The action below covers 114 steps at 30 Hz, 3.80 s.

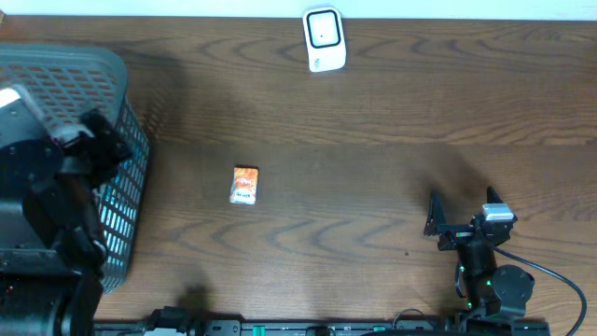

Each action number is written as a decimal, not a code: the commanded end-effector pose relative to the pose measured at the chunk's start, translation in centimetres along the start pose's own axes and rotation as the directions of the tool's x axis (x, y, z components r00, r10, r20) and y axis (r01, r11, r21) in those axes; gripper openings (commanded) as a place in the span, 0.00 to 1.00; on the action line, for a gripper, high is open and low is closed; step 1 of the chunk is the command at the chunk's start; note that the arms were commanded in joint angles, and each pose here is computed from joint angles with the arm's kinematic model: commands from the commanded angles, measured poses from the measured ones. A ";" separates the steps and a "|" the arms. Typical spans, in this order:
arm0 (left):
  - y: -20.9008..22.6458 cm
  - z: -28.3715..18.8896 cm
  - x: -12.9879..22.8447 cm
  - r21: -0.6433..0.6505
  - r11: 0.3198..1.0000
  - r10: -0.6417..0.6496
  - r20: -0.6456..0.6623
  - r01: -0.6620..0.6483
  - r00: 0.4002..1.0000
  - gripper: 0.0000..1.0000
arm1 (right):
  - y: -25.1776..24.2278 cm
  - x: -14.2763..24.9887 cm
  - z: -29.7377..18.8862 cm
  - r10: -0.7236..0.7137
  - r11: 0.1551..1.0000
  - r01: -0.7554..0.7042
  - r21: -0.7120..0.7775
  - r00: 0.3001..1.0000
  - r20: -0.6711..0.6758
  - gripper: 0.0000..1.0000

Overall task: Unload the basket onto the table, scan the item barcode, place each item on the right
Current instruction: 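Lift the orange packet out and place it on the table, then move the left gripper back over the basket, then grasp the white-and-red snack bag inside the basket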

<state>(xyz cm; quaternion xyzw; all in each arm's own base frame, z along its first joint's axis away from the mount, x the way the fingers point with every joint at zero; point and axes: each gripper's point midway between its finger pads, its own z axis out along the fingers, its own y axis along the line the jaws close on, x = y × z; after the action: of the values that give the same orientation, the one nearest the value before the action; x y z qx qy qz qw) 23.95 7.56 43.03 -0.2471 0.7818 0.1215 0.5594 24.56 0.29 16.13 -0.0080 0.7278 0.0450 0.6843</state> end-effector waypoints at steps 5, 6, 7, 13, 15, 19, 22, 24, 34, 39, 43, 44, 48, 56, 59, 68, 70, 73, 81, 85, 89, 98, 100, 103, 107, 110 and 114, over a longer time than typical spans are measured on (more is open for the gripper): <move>4.9 1.0 1.3 -0.220 0.971 -0.107 -0.049 0.094 0.993 1.00 | 0.1 0.0 0.0 0.009 1.000 -0.009 -0.001 1.000 0.003 0.99; 5.6 1.2 1.7 -0.252 0.962 -0.122 -0.064 0.102 0.990 1.00 | 0.1 0.0 0.0 0.009 1.000 -0.009 -0.002 1.000 0.003 0.99; 6.0 1.4 2.0 -0.274 0.955 -0.135 -0.073 0.110 0.988 1.00 | 0.1 0.0 0.0 0.009 1.000 -0.009 -0.001 1.000 0.003 0.99; 8.3 3.5 4.4 -0.399 0.906 -0.225 -0.167 0.143 0.960 1.00 | 0.1 0.0 0.0 0.009 1.000 -0.009 -0.001 1.000 0.003 0.99; 8.0 4.5 5.3 -0.392 0.909 -0.240 -0.215 0.142 0.947 1.00 | 0.1 0.0 0.0 0.009 1.000 -0.009 -0.002 1.000 0.003 0.99; 7.3 6.9 7.2 -0.370 0.919 -0.268 -0.323 0.139 0.908 1.00 | 0.1 0.0 0.0 0.009 1.000 -0.009 -0.002 1.000 0.003 0.99; 7.1 8.5 8.8 -0.369 0.921 -0.282 -0.399 0.129 0.873 1.00 | 0.1 0.0 0.0 0.009 1.000 -0.009 -0.001 1.000 0.003 0.99; 6.9 9.2 9.9 -0.370 0.921 -0.289 -0.446 0.120 0.847 1.00 | 0.1 0.0 0.0 0.009 1.000 -0.009 -0.001 1.000 0.003 0.99; 6.3 12.4 14.6 -0.377 0.924 -0.302 -0.619 0.063 0.725 1.00 | 0.1 0.0 0.0 0.009 1.000 -0.009 -0.001 1.000 0.003 0.99; 6.9 13.9 15.7 -0.406 0.912 -0.324 -0.639 0.052 0.697 1.00 | 0.1 0.0 0.0 0.009 1.000 -0.009 -0.001 1.000 0.003 0.99; 8.8 14.6 16.5 -0.480 0.874 -0.405 -0.629 0.079 0.664 1.00 | 0.1 0.0 0.0 0.009 1.000 -0.009 -0.002 1.000 0.003 0.99; 9.3 14.8 16.9 -0.499 0.861 -0.434 -0.625 0.095 0.648 1.00 | 0.1 0.0 0.0 0.009 1.000 -0.009 -0.001 1.000 0.003 0.99; 10.4 15.8 18.3 -0.520 0.834 -0.523 -0.640 0.184 0.563 1.00 | 0.1 0.0 0.0 0.009 1.000 -0.009 -0.001 1.000 0.003 0.99; 11.7 19.0 21.6 -0.656 0.659 -0.752 -0.566 0.368 0.338 1.00 | 0.1 0.0 0.0 0.009 1.000 -0.009 -0.001 1.000 0.003 0.99; 11.8 19.4 23.1 -0.729 0.580 -0.814 -0.516 0.363 0.266 1.00 | 0.1 0.0 0.0 0.009 1.000 -0.009 -0.001 1.000 0.003 0.99; 14.4 17.3 25.0 -0.855 0.478 -0.865 -0.420 0.201 0.274 1.00 | 0.1 0.0 0.0 0.009 1.000 -0.009 -0.001 1.000 0.003 0.99; 16.1 16.3 25.0 -0.888 0.439 -0.865 -0.379 0.133 0.328 1.00 | 0.1 0.0 0.0 0.009 1.000 -0.009 -0.001 1.000 0.003 0.99; 17.6 15.3 25.0 -0.931 0.349 -0.890 -0.293 0.108 0.349 1.00 | 0.1 0.0 0.0 0.009 1.000 -0.009 -0.001 1.000 0.003 0.99; 18.9 13.5 27.5 -0.987 -0.050 -0.962 0.089 0.151 0.259 1.00 | 0.1 0.0 0.0 0.009 1.000 -0.009 -0.001 1.000 0.003 0.99; 18.9 13.2 30.1 -0.956 -0.242 -0.935 0.276 0.164 0.225 1.00 | 0.1 0.0 0.0 0.009 1.000 -0.009 -0.001 1.000 0.003 0.99; 19.2 14.5 32.6 -0.944 -0.255 -0.928 0.300 0.208 0.221 1.00 | 0.1 0.0 0.0 0.009 1.000 -0.009 -0.001 1.000 0.003 0.99; 21.9 12.8 36.5 -0.911 -0.346 -0.834 0.408 0.225 0.371 0.79 | 0.1 0.0 0.0 0.009 1.000 -0.009 -0.001 1.000 0.003 0.99; 21.9 12.5 37.4 -0.916 -0.340 -0.836 0.398 0.214 0.377 0.56 | 0.1 0.0 0.0 0.009 1.000 -0.009 -0.001 1.000 0.003 0.99; 21.8 12.2 38.4 -0.917 -0.339 -0.837 0.396 0.209 0.378 0.20 | 0.1 0.0 0.0 0.009 1.000 -0.009 -0.001 1.000 0.003 0.99; 21.9 12.5 38.9 -0.944 -0.268 -0.861 0.324 0.193 0.393 0.07 | 0.1 0.0 0.0 0.009 1.000 -0.009 -0.002 1.000 0.003 0.99; 22.1 13.5 38.3 -0.972 -0.144 -0.885 0.210 0.186 0.416 0.08 | 0.1 0.0 0.0 0.009 1.000 -0.009 -0.001 1.000 0.003 0.99; 22.4 15.3 34.9 -0.974 0.037 -0.887 0.070 0.222 0.456 0.07 | 0.1 0.0 0.0 0.009 1.000 -0.009 -0.001 1.000 0.003 0.99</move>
<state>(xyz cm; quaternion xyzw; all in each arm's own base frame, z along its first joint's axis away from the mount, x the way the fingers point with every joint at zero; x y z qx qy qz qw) 14.80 24.52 3.10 -0.8751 0.4283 0.2187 0.0529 24.56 0.29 16.13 -0.0082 0.7278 0.0449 0.6843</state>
